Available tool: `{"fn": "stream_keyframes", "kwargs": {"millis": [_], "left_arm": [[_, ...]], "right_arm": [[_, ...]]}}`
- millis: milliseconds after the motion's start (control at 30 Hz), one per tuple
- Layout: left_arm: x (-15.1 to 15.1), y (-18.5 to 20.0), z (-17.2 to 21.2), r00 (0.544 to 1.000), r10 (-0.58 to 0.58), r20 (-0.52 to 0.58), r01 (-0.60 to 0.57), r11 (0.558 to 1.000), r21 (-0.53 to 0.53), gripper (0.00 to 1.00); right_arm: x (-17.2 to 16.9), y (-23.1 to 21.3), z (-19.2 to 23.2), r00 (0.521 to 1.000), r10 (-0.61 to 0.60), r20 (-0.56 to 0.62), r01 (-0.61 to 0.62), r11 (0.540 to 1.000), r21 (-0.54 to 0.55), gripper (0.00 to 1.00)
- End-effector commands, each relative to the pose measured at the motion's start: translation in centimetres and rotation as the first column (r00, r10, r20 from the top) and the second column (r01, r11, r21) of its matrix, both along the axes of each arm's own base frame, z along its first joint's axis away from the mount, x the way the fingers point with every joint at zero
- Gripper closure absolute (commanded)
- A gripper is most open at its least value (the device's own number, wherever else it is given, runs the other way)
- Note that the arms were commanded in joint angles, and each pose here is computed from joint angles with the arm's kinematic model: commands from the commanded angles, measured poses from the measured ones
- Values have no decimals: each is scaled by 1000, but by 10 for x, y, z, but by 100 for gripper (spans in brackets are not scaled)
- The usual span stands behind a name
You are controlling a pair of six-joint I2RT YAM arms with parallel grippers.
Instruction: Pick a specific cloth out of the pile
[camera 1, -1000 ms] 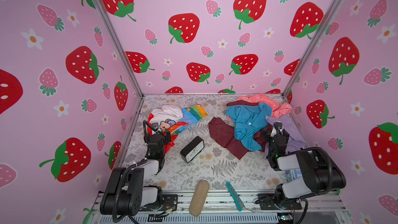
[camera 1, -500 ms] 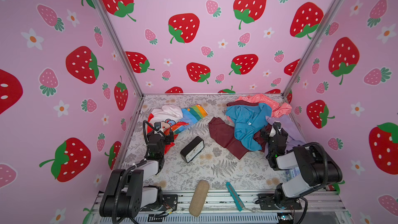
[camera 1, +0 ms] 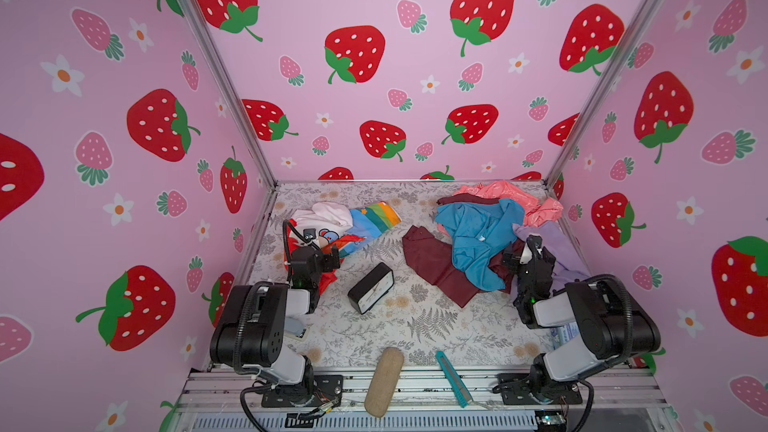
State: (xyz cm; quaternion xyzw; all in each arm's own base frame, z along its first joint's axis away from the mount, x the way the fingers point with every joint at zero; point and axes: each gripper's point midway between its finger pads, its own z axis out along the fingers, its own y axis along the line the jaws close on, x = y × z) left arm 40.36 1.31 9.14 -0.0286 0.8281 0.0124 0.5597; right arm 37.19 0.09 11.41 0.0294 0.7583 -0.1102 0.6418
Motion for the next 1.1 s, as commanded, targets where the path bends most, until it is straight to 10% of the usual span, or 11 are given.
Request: {"fn": "stream_keyframes", "kwargs": {"millis": [0, 1067], "left_arm": [[2, -3, -6, 999, -25, -44, 24, 999, -25, 1], [1, -4, -6, 999, -28, -47, 26, 999, -25, 1]], "right_arm": [[4, -2, 10, 999, -4, 33, 4, 1000, -4, 0], [5, -2, 9, 1000, 10, 28, -10, 1000, 3, 0]]}}
